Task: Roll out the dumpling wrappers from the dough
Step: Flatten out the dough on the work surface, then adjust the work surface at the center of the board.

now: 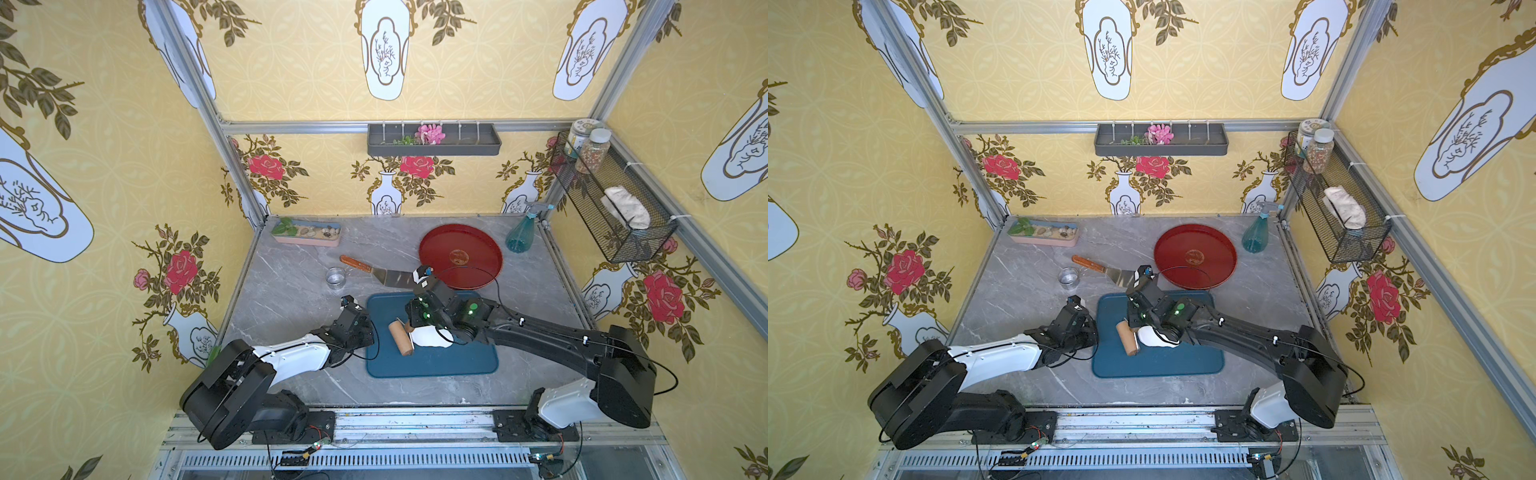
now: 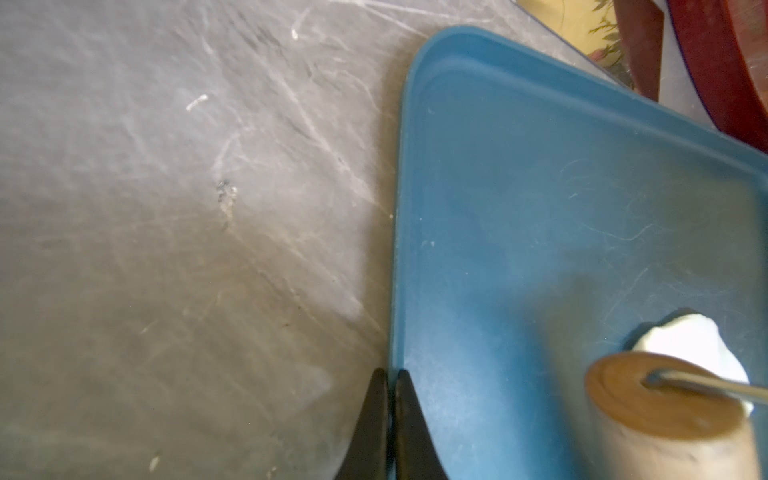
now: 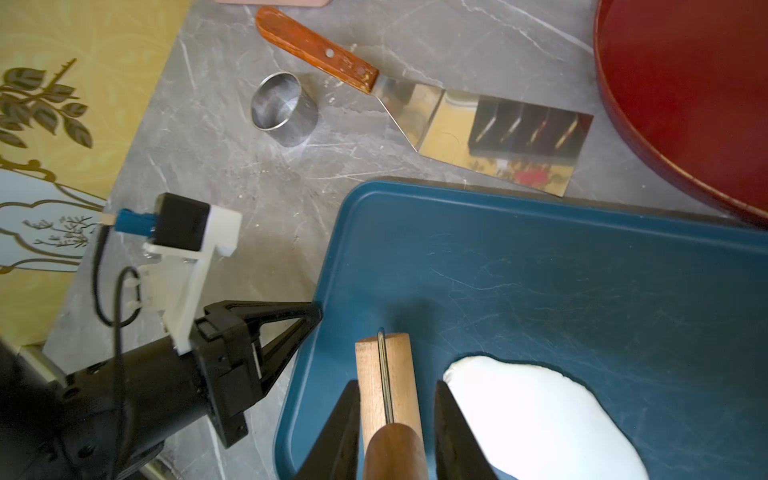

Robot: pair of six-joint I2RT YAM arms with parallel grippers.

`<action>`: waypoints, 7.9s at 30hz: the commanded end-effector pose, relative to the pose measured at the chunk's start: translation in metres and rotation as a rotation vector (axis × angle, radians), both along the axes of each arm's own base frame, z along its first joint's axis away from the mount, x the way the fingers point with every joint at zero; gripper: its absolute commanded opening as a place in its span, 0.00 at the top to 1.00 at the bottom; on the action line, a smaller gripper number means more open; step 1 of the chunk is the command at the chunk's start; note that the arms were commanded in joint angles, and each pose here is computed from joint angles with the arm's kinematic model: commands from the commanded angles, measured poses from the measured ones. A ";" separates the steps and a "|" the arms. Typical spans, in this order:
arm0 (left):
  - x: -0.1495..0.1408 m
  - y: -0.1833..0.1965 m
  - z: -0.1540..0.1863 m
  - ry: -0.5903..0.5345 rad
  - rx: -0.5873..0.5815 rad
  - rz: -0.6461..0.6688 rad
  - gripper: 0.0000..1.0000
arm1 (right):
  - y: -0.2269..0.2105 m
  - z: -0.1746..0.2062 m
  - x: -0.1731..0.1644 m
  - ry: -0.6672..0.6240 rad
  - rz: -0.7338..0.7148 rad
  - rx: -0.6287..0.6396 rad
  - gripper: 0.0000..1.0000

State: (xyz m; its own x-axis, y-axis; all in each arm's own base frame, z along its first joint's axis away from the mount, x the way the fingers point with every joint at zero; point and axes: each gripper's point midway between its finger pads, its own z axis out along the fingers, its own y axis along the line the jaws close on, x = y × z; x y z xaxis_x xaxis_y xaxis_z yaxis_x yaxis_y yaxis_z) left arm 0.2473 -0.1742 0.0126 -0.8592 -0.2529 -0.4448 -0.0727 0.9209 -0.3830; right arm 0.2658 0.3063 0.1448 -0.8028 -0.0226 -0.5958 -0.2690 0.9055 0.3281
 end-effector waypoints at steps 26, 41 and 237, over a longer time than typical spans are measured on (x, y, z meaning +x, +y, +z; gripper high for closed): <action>-0.009 0.019 -0.011 0.038 0.051 0.070 1.00 | -0.131 -0.039 -0.014 0.105 -0.338 -0.159 1.00; -0.009 0.015 -0.011 0.047 0.040 0.061 1.00 | -0.108 0.032 -0.002 -0.057 -0.253 0.070 1.00; 0.018 0.015 -0.015 0.185 0.154 -0.039 1.00 | -0.150 0.069 0.004 -0.178 -0.235 0.001 1.00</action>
State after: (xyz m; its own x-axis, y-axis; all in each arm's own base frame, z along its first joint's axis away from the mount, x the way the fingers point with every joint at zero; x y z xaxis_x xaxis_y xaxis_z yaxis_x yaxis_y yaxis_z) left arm 0.2746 -0.1743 0.0116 -0.9148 -0.1859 -0.3586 -0.0804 0.9538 -0.2893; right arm 0.2639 0.1537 0.2048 -0.6999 0.1353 -0.7013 -0.0901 0.9573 0.2746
